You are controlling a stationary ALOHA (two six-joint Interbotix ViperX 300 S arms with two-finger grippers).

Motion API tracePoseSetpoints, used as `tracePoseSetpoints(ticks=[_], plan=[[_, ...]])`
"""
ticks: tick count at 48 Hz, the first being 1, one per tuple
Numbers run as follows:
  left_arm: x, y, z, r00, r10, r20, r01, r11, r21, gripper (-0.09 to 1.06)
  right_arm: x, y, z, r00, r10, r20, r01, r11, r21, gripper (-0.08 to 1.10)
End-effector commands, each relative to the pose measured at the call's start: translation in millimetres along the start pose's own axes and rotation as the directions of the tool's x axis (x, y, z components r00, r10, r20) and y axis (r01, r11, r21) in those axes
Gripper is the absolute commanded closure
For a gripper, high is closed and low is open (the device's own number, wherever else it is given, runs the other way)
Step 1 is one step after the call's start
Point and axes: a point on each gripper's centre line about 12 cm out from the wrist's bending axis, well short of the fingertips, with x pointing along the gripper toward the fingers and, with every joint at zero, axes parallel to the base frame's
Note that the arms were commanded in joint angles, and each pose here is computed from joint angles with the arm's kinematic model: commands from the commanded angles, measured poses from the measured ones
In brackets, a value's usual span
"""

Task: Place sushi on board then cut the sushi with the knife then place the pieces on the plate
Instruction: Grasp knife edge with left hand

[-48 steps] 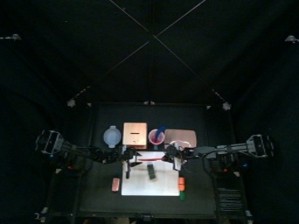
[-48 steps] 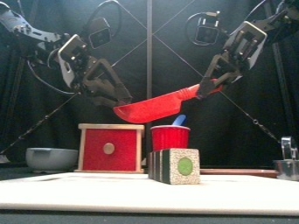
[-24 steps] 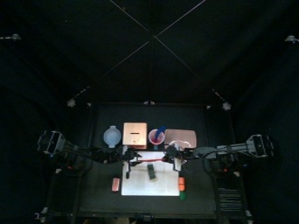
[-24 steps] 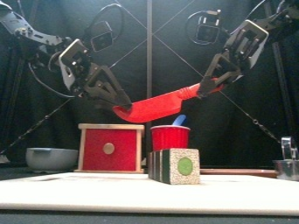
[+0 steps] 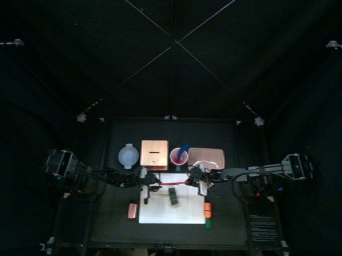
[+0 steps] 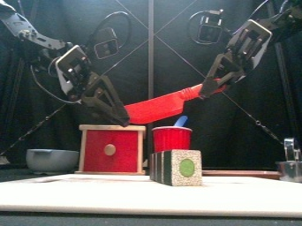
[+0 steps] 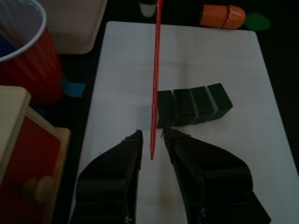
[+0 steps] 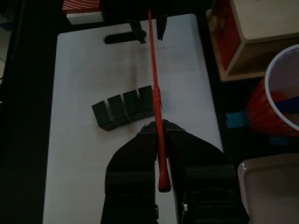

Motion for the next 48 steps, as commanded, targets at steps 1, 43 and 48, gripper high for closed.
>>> tracePoseSetpoints(ticks=[1,43,48], plan=[[-0.1,-0.9,15.9,0.999,0.0,0.046,0.0,1.0,-0.004,0.29,-4,2,12,0.999,0.005,0.041,-0.005,1.0,-0.003,0.71],[-3.7,0.9,21.3,0.9962,0.008,0.087,-0.01,0.9997,0.022,0.47,-4,2,9,0.999,0.005,0.033,-0.005,1.0,-0.001,0.71],[-3.3,0.8,20.7,0.9964,0.008,0.084,-0.01,0.9997,0.021,0.53,-4,2,8,0.999,0.005,0.032,-0.005,1.0,-0.001,0.71]])
